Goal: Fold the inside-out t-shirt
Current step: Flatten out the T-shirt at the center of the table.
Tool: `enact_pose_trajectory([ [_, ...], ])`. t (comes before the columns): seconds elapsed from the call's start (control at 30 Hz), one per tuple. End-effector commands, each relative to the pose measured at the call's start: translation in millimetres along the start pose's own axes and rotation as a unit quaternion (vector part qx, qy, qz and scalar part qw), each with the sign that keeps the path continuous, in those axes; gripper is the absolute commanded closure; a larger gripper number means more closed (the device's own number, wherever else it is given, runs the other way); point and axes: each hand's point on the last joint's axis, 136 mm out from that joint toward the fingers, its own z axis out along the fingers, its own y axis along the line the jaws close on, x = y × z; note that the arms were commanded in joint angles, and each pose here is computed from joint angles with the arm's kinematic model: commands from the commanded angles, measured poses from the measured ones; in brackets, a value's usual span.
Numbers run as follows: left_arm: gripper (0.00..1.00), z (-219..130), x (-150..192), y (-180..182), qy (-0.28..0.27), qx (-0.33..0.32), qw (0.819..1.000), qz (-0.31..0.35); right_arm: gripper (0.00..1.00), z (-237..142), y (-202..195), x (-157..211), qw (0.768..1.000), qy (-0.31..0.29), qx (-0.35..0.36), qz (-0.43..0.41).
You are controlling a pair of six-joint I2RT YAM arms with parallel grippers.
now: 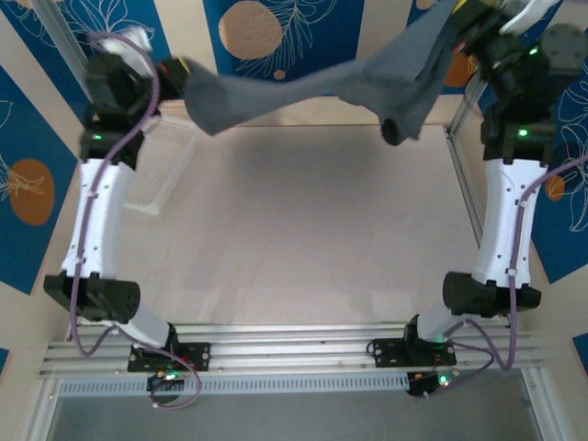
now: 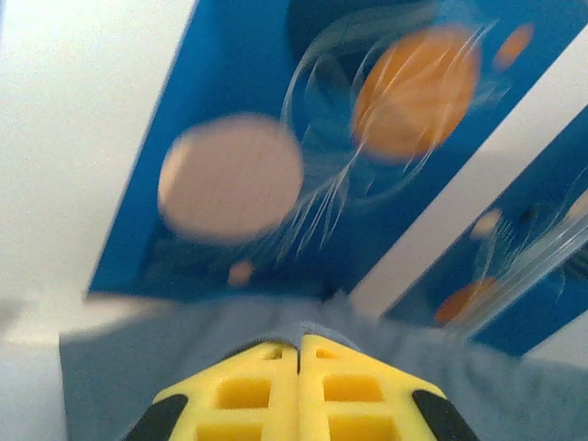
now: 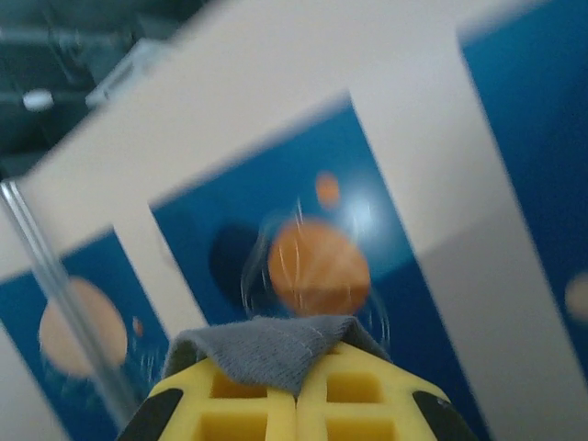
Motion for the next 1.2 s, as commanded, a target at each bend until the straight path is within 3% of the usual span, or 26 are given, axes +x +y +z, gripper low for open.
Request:
enact_pose_trajectory([
  [0.0, 1.00, 47, 139, 69, 0.130, -0.009, 0.991, -0.034, 1.00, 4, -72, 165, 0.977, 0.185, 0.016, 0.100],
  [0.1, 1.00, 48, 215, 96, 0.183, -0.016, 0.981, -0.059, 1.00, -36, -119, 271, 0.955, 0.228, 0.064, 0.178],
  [0.17, 1.00, 42, 257, 113, 0.215, -0.038, 0.973, -0.073, 1.00, -61, -138, 318, 0.941, 0.249, 0.094, 0.208],
  [0.3, 1.00, 27, 324, 145, 0.254, -0.091, 0.956, -0.115, 1.00, -94, -158, 372, 0.909, 0.294, 0.147, 0.257],
  [0.4, 1.00, 18, 347, 160, 0.264, -0.117, 0.948, -0.134, 1.00, -113, -166, 393, 0.885, 0.313, 0.193, 0.287],
  [0.53, 1.00, 3, 345, 164, 0.260, -0.142, 0.947, -0.124, 1.00, -148, -172, 404, 0.842, 0.327, 0.281, 0.324],
  [0.63, 1.00, -16, 322, 159, 0.235, -0.163, 0.953, -0.104, 1.00, -187, -169, 398, 0.810, 0.309, 0.359, 0.346],
  [0.73, 1.00, -48, 295, 162, 0.209, -0.222, 0.949, -0.078, 1.00, -230, -159, 383, 0.796, 0.271, 0.416, 0.345],
  [0.8, 1.00, -75, 284, 171, 0.195, -0.283, 0.936, -0.080, 1.00, -266, -151, 374, 0.786, 0.242, 0.456, 0.340],
  [0.93, 0.98, -109, 285, 165, 0.189, -0.291, 0.934, -0.082, 0.99, -323, -128, 377, 0.774, 0.223, 0.480, 0.348],
  [1.0, 0.92, -130, 291, 164, 0.177, -0.294, 0.934, -0.098, 0.94, -343, -116, 386, 0.772, 0.224, 0.471, 0.363],
  [1.07, 0.91, -147, 287, 160, 0.154, -0.292, 0.939, -0.097, 0.84, -349, -102, 385, 0.787, 0.212, 0.441, 0.377],
  [1.1, 0.83, -156, 281, 158, 0.135, -0.290, 0.943, -0.094, 0.72, -347, -94, 379, 0.802, 0.198, 0.416, 0.381],
  [1.13, 0.71, -161, 274, 155, 0.117, -0.287, 0.946, -0.091, 0.53, -343, -88, 371, 0.818, 0.184, 0.391, 0.380],
  [1.17, 0.54, -165, 266, 149, 0.100, -0.274, 0.953, -0.085, 0.39, -337, -80, 360, 0.840, 0.170, 0.361, 0.368],
])
